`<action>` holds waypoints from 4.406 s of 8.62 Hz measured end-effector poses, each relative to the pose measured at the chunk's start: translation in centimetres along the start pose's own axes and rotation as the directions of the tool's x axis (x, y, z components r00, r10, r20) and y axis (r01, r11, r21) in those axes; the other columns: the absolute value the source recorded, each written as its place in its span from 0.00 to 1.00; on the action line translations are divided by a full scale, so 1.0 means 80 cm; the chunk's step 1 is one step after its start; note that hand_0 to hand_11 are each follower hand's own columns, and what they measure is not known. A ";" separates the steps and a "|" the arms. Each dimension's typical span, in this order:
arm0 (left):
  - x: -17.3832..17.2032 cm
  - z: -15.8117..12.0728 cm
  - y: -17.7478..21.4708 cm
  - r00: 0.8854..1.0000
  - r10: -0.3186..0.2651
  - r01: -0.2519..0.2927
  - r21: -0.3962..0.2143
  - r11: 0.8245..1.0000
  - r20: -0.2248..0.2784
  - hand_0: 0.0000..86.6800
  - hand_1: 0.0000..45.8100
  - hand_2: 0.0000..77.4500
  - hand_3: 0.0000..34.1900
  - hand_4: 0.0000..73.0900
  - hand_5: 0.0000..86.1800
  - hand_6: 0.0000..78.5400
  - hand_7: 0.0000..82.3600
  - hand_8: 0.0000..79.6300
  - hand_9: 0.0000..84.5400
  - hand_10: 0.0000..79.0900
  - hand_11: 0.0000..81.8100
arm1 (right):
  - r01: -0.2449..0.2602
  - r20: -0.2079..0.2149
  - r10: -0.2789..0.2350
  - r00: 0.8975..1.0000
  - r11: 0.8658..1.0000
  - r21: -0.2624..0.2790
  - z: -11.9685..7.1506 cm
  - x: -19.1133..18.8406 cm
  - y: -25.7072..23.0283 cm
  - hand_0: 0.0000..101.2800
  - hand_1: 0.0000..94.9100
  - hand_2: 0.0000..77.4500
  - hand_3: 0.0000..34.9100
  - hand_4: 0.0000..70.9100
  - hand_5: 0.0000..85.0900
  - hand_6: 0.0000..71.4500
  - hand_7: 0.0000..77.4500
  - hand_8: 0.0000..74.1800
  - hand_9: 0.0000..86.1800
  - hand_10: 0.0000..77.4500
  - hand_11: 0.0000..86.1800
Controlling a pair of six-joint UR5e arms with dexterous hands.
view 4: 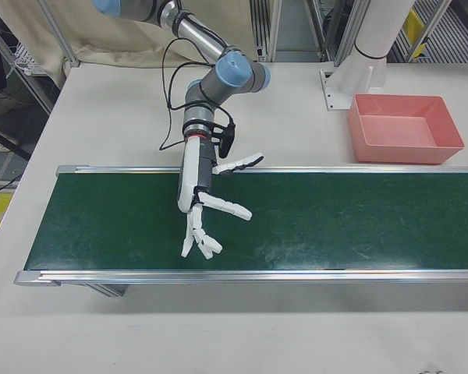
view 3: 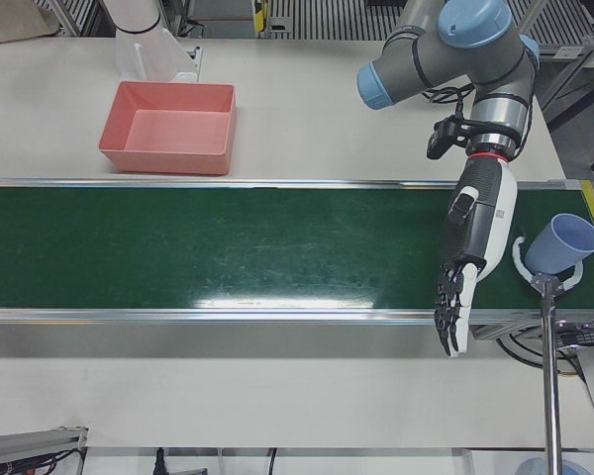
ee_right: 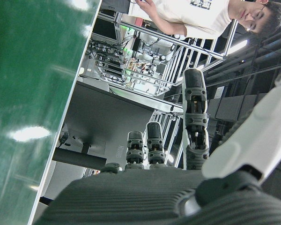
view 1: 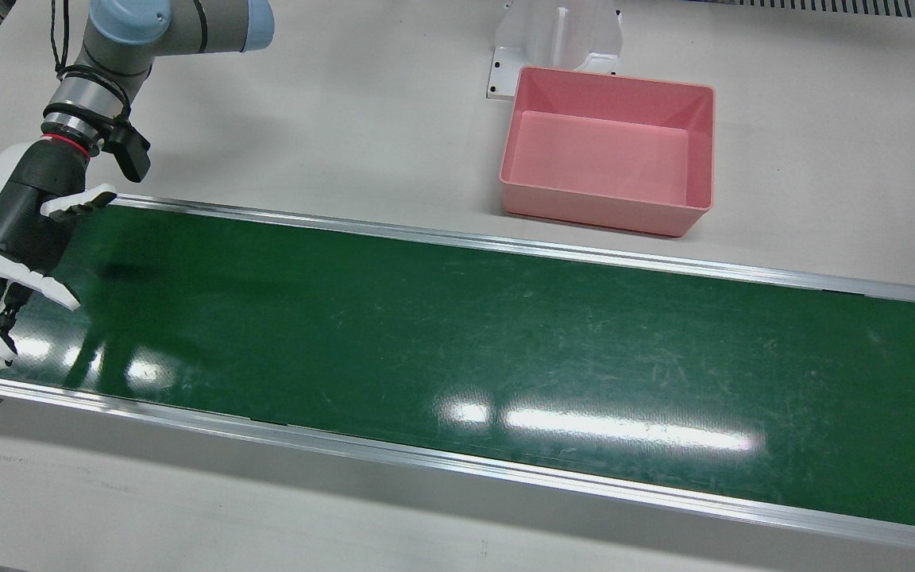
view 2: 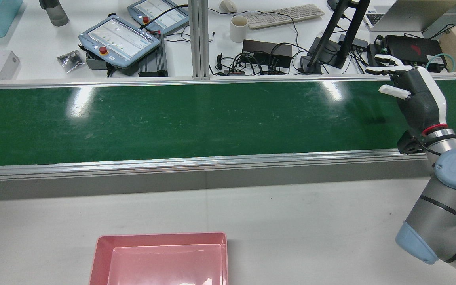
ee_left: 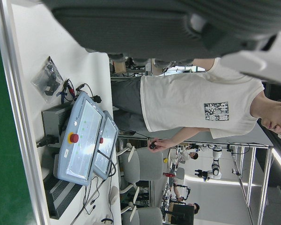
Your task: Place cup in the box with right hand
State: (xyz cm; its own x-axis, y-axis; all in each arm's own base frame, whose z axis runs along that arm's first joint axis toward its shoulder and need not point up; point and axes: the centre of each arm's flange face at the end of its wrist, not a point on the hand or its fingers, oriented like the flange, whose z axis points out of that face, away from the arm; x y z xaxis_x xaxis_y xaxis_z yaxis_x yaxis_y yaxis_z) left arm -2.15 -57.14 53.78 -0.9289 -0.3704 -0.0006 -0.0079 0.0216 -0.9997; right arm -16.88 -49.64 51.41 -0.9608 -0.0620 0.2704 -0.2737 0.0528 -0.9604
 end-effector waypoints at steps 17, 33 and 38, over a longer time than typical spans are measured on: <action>0.000 0.000 0.000 1.000 0.000 0.000 0.000 1.000 -0.001 0.00 0.01 0.01 0.00 0.00 0.00 0.00 0.00 0.00 0.01 0.00 0.00 | -0.019 0.026 0.020 0.999 0.999 -0.045 0.037 0.014 0.046 0.43 0.01 0.01 0.65 0.46 0.01 0.02 0.27 0.06 0.09 0.01 0.01; 0.000 0.000 0.000 1.000 0.000 0.000 0.000 1.000 0.000 0.00 0.01 0.01 0.00 0.00 0.00 0.00 0.00 0.00 0.00 0.00 0.00 | 0.057 0.052 -0.055 0.997 0.998 -0.037 0.072 0.132 0.289 0.31 0.09 0.34 0.55 0.52 0.01 0.04 0.41 0.04 0.11 0.01 0.01; 0.000 0.000 0.000 1.000 0.000 0.000 0.000 1.000 -0.001 0.00 0.01 0.01 0.00 0.00 0.00 0.00 0.00 0.00 0.00 0.00 0.00 | 0.084 0.004 -0.084 0.996 0.996 -0.022 0.060 0.136 0.243 0.38 0.07 0.32 0.75 0.34 0.01 0.02 0.34 0.04 0.08 0.01 0.01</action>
State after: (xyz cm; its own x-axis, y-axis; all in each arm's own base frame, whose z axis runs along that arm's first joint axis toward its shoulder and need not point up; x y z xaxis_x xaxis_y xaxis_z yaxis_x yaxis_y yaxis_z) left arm -2.18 -57.14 53.77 -0.9291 -0.3699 -0.0006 -0.0079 0.0216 -0.9997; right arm -32.43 -54.05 35.37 -0.9342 -0.0706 0.3497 -0.3543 0.0694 -0.9326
